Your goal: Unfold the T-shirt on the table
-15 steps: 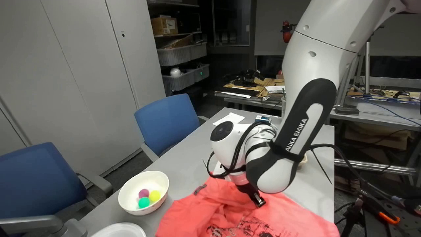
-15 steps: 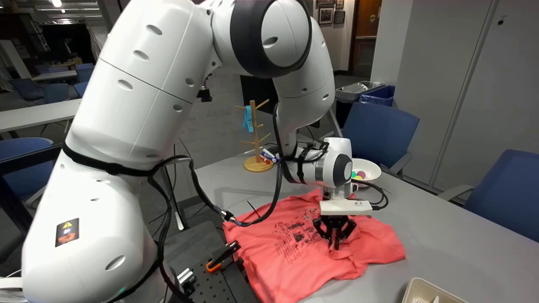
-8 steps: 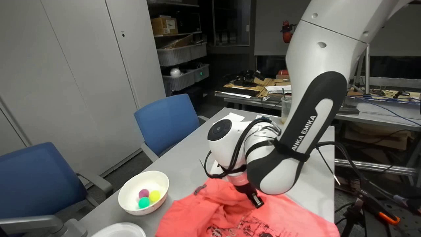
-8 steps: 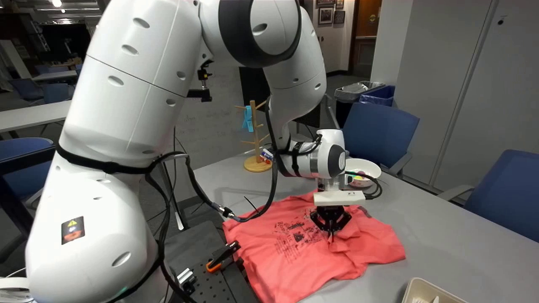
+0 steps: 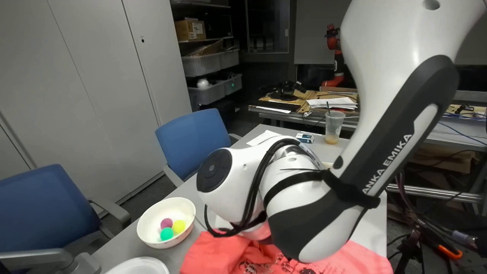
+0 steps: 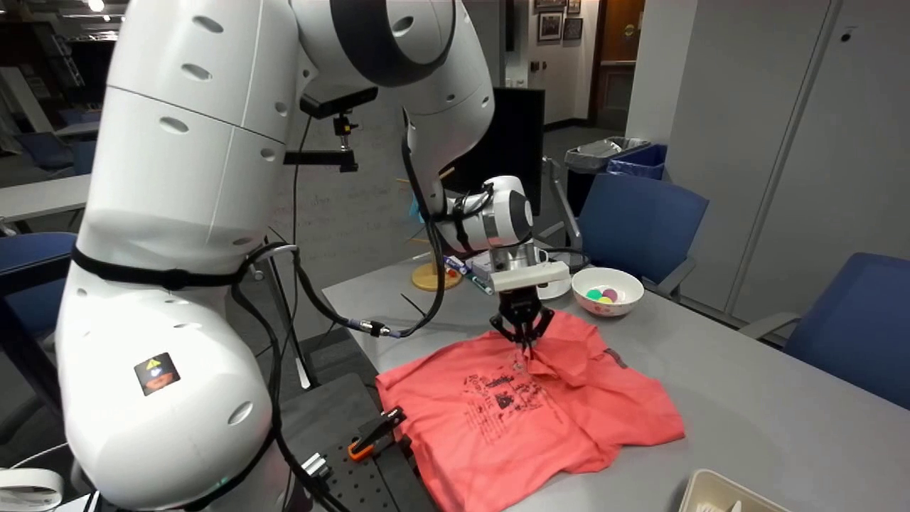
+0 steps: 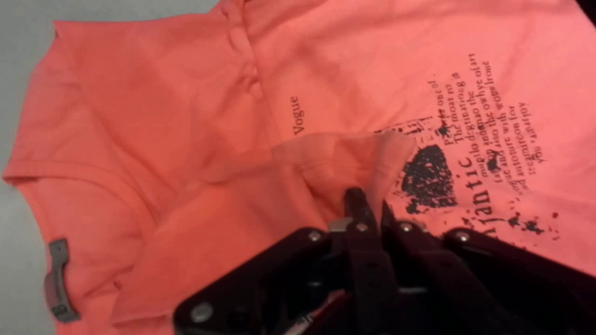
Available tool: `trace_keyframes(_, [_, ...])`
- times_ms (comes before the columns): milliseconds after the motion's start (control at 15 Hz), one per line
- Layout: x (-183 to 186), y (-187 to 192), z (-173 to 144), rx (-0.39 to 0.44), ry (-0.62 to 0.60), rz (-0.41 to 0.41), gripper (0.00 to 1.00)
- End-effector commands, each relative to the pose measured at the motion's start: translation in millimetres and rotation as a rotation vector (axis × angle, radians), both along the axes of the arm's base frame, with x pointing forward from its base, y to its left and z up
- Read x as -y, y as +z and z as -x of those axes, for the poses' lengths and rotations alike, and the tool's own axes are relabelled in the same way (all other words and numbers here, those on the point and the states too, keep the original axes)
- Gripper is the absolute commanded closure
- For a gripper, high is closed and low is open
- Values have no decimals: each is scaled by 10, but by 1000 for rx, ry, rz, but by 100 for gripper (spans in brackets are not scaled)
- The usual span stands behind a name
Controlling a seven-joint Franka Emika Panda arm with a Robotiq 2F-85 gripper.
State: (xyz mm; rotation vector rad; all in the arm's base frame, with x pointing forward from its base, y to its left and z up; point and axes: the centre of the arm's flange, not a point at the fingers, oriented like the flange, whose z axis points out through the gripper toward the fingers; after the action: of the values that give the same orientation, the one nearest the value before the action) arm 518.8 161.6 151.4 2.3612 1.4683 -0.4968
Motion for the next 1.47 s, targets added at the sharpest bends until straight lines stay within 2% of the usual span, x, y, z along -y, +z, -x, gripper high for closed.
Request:
trace_keyframes(0, [-410, -20, -113, -55, 104, 24, 99])
trace_keyframes(467, [-1140, -81, -30, -135, 310, -46, 99])
trace_keyframes(1400, [-2201, -8, 527, -130, 666, -246, 99])
